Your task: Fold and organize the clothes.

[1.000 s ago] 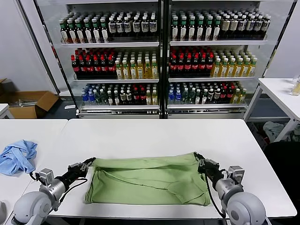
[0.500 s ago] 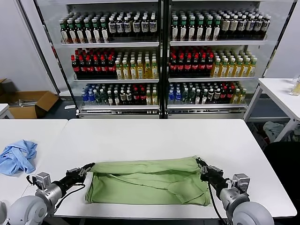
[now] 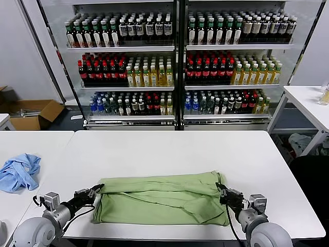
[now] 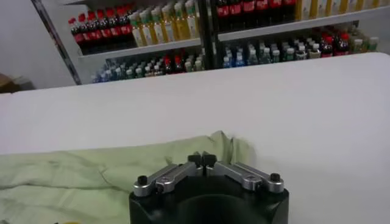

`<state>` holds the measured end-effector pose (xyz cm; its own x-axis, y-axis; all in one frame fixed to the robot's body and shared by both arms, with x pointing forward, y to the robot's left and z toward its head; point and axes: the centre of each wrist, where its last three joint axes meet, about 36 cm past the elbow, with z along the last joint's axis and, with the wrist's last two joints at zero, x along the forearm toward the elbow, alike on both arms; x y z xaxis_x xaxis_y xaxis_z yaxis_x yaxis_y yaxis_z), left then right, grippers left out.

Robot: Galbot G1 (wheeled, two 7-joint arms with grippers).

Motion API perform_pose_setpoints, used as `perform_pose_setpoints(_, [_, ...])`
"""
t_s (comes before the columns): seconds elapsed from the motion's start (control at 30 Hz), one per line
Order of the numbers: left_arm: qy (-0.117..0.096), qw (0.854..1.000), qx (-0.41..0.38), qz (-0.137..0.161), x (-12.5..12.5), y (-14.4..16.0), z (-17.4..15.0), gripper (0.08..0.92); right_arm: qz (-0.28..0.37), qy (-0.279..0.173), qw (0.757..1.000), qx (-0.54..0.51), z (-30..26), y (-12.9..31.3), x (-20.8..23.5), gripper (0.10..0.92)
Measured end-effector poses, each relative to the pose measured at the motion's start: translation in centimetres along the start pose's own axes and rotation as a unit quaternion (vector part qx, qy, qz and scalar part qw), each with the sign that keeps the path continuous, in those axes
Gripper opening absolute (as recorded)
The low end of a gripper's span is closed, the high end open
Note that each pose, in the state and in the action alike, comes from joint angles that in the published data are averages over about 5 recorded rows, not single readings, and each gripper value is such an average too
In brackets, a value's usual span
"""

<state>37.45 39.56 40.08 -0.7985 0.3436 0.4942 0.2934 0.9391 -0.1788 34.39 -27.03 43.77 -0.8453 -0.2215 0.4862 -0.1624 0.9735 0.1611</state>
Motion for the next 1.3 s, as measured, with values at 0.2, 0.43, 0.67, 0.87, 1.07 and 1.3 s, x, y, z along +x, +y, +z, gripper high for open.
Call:
perform_pose_setpoints(0.2, [0.006, 1.0, -0.004, -0.01, 0.0, -0.2, 0.3, 0.177, 0.001, 0.001, 1.0, 0.003, 0.4, -0.2, 0.1, 0.161])
perform_pose_setpoints(0.43, [-0.015, 0.999, -0.003, -0.036, 0.1, -1.2, -0.2, 0.385, 0.007, -0.011, 1.0, 0.003, 0.1, 0.0, 0.9, 0.355])
perform_pose_setpoints(0.67, [-0.027, 0.996, 0.023, -0.079, 0.1, -3.8, -0.2, 0.584, 0.009, -0.023, 1.0, 0.007, -0.1, 0.7, 1.4, 0.545])
perform_pose_setpoints(0.87, [-0.025, 0.991, 0.052, -0.117, 0.1, -6.7, 0.3, 0.747, 0.014, -0.034, 0.999, 0.012, -0.4, 1.3, 1.9, 0.719])
perform_pose_setpoints(1.07, [-0.024, 0.985, 0.084, -0.146, -0.3, -8.5, 0.8, 0.821, 0.017, -0.047, 0.999, 0.019, -1.2, 1.6, 2.7, 0.817])
perform_pose_setpoints(1.3, [-0.023, 0.979, 0.112, -0.17, -1.1, -10.3, 1.5, 0.823, 0.016, -0.066, 0.997, 0.023, -2.1, 2.2, 3.4, 0.823])
